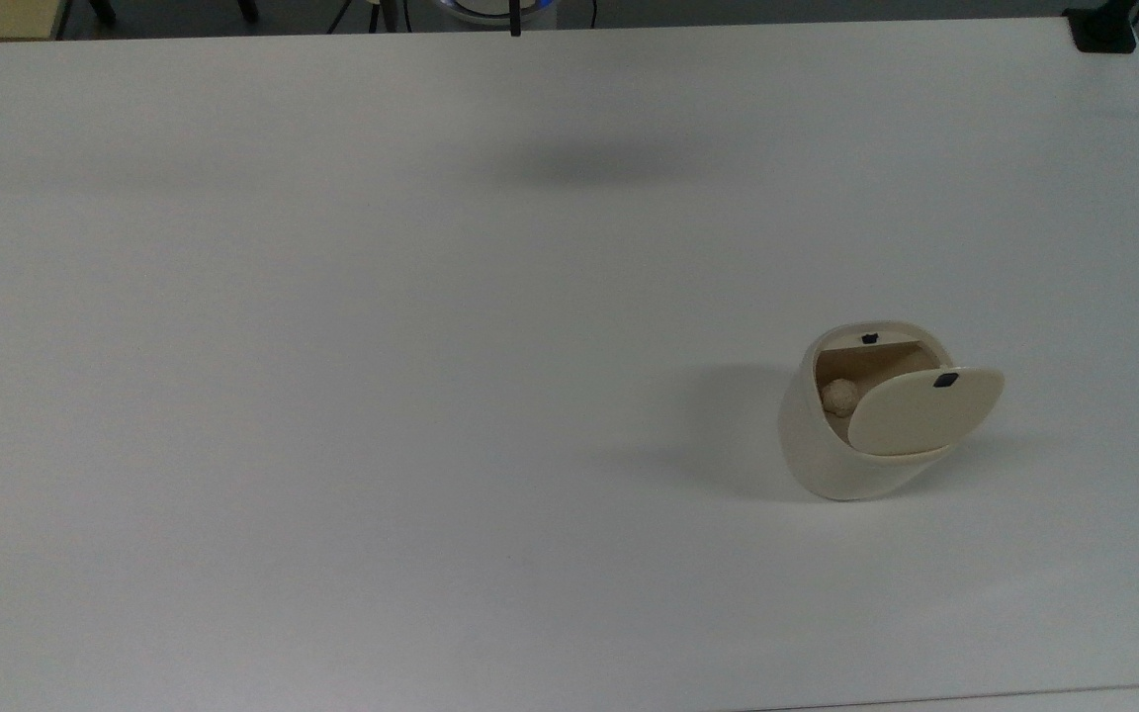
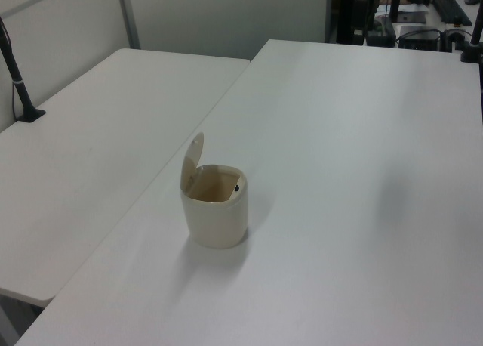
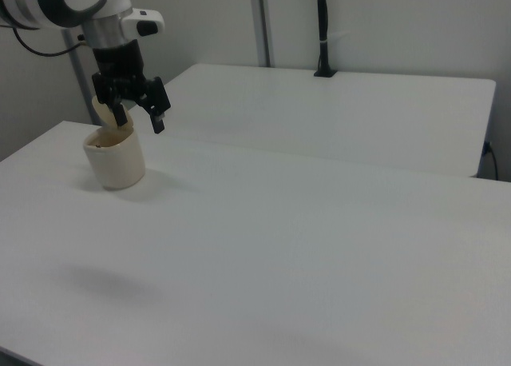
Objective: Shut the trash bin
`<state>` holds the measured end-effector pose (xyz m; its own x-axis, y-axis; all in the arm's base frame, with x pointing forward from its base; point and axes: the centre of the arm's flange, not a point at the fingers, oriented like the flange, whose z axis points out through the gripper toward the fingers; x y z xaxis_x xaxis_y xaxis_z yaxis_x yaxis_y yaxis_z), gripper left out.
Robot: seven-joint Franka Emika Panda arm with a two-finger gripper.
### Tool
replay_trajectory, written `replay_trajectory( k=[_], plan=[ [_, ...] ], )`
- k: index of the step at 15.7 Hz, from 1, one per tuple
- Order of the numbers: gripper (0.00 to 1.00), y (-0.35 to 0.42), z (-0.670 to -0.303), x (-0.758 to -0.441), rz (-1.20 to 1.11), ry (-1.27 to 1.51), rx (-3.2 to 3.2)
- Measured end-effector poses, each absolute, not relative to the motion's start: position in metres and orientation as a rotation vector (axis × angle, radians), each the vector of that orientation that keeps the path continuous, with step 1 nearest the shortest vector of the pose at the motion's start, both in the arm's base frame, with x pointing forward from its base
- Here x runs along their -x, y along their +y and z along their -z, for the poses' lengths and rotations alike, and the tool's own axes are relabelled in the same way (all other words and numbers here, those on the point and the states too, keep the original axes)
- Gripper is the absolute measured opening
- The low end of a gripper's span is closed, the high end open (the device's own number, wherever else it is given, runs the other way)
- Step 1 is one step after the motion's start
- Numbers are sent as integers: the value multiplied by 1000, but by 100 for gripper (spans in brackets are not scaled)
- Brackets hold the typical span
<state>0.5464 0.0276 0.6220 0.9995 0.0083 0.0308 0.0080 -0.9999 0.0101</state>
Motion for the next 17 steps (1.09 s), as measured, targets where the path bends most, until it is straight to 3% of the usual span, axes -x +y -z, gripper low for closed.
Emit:
replay_trajectory(
  k=[12, 13, 17],
  plan=[
    [98, 48, -610, -555, -47, 264, -3120],
    [92, 55, -610, -558, -77, 281, -3119],
    [46, 85, -602, -581, -264, 151, -3138]
  ],
)
